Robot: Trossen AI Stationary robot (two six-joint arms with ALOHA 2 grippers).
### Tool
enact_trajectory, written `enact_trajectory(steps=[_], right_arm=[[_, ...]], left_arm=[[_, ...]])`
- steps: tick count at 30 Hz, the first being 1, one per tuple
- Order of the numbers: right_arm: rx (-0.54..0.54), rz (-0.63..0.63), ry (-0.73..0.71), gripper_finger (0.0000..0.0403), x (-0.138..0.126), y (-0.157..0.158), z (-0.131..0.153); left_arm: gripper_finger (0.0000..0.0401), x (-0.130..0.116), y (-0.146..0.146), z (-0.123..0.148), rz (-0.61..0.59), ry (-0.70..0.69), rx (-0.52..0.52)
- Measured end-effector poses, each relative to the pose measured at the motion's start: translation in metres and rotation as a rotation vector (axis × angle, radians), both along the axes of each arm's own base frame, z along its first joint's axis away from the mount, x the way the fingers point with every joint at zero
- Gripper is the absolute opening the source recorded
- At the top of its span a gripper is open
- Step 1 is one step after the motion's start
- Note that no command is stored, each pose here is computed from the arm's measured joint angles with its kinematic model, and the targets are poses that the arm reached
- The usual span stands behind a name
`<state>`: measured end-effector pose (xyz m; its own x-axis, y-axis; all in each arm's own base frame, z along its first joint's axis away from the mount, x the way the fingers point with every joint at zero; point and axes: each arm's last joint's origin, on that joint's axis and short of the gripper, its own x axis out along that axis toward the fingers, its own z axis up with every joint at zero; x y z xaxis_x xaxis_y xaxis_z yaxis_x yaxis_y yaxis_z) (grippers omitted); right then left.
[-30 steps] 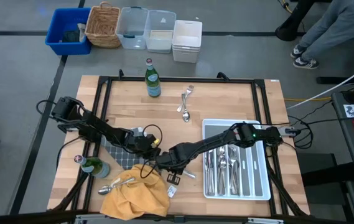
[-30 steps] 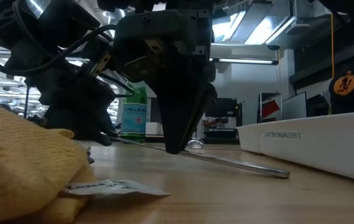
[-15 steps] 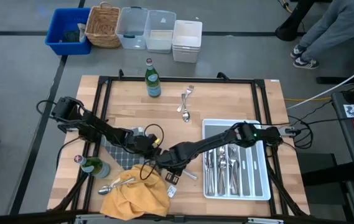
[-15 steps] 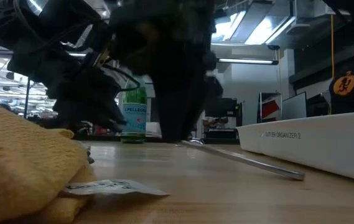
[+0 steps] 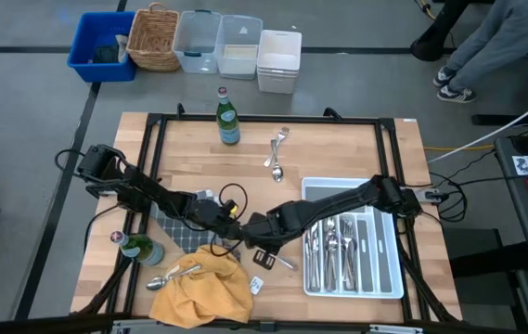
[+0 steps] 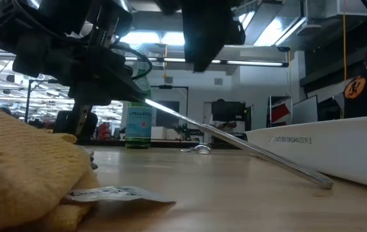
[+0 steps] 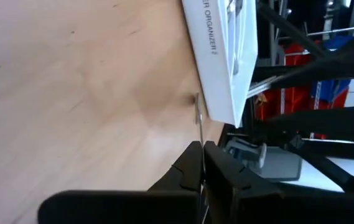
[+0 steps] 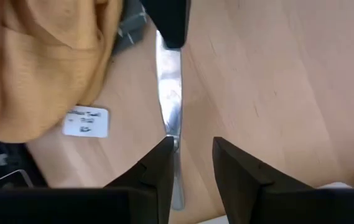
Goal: Sort silverware
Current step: Stack the silver knife into the white utensil tray with the other silver knives
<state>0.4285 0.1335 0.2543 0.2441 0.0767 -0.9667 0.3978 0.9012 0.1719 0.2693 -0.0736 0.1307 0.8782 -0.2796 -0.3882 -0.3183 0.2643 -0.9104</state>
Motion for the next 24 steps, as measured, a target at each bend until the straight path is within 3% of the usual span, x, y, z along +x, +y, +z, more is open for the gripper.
enact_trajectory(steps=[6,13,24], right_arm=[[-0.017,-0.008,-0.034,0.0111,-0.006,-0.003,0.015],[-0.027,-0.01,-0.025,0.0111,-0.018,-0.007,0.031],[-0.028,-0.013,-0.05,0.0111,-0.032,-0.011,0.054]], left_arm=[[0.0,0.0,0.0,0.0,-0.003,-0.001,0.004],[0.0,0.003,-0.002,0.012,-0.075,-0.12,-0.042],[0.0,0.001,0.004,0.032,-0.208,-0.194,-0.09]])
